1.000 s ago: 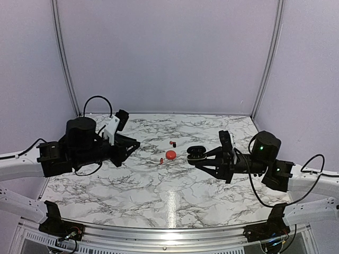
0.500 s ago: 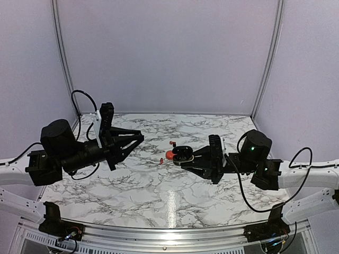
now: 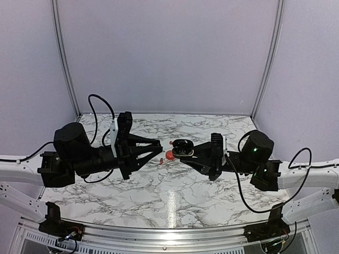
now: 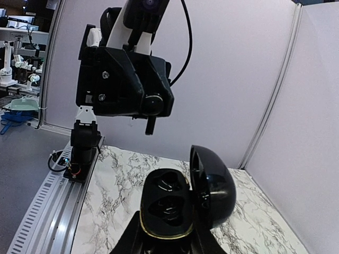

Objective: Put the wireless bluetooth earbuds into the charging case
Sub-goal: Place the right earbud in the right side groove of the charging case.

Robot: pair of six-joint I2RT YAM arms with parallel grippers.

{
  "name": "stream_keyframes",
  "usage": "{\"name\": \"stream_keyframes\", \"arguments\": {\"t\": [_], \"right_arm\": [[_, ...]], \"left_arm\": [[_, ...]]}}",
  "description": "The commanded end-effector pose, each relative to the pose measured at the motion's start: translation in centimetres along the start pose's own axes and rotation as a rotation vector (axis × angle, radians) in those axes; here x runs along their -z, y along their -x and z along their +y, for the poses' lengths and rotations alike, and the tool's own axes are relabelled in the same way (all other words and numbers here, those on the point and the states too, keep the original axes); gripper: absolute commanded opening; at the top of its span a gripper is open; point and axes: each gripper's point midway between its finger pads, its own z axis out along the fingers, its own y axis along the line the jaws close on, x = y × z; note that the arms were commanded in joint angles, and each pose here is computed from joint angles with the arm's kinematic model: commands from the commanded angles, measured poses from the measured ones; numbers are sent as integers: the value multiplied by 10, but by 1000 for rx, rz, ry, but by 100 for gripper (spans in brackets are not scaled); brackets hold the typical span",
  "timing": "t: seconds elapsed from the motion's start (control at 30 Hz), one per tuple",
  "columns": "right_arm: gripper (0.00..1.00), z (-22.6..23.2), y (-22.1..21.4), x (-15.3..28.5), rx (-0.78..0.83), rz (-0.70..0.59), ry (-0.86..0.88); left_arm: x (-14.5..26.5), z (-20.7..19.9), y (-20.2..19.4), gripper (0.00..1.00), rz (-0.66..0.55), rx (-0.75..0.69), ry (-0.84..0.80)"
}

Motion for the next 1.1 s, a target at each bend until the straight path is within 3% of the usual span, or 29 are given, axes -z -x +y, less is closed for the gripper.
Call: {"name": "stream_keyframes", "arguments": {"t": [0.0,0.4,1.07], "right_arm": [[0,-4,14,-8,65,-31,-61],[0,-5,14,-15,7,-16,-79],[0,-12,13,-24,-125,4,-88]], "left_arm": [[-9,-10,36,9,-104,-39,-44],[-30,-20,37,9,-102,-47,-87],[-59,-5,13,9,-38,-64,3]]}}
